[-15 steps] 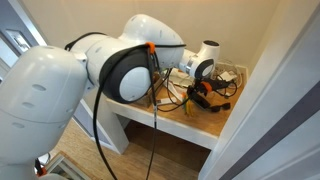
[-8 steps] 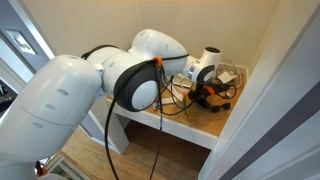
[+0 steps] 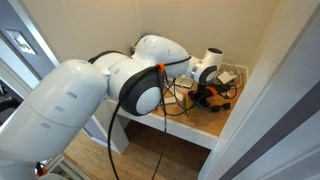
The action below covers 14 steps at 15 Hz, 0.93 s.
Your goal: Put the black and grey object inside the box
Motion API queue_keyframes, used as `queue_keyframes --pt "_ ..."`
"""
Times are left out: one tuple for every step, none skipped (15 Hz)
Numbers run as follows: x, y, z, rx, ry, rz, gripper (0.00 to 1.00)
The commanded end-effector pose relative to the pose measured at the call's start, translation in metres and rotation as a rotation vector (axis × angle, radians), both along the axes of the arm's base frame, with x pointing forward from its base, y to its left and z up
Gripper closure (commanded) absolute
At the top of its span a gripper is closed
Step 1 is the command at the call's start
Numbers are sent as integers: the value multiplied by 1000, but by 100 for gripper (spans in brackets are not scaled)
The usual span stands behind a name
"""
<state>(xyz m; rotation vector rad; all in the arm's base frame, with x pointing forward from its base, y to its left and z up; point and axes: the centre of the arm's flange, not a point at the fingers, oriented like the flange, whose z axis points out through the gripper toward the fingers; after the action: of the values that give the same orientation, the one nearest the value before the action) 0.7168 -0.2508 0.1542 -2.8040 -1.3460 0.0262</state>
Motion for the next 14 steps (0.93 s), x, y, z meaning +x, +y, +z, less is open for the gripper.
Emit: queue_keyframes --pt "0 7 36 23 20 30 51" --pt "-4 12 47 27 19 37 51" --pt "-8 17 60 36 33 30 51" --pt "-14 26 76 39 38 21 51" --pt "-19 33 89 39 50 2 51" --pt "-25 44 105 61 83 -10 51" --pt "-31 54 118 88 117 -17 51" --pt "-36 64 130 116 162 -30 51" --pt "-45 79 140 148 173 -55 51" --pt "-51 91 150 182 195 -99 51" --pt "-60 106 158 212 222 -132 51" --pt "-68 118 164 247 250 -141 51" --pt "-77 130 170 284 284 -139 51" --pt "-85 140 173 323 317 -122 51"
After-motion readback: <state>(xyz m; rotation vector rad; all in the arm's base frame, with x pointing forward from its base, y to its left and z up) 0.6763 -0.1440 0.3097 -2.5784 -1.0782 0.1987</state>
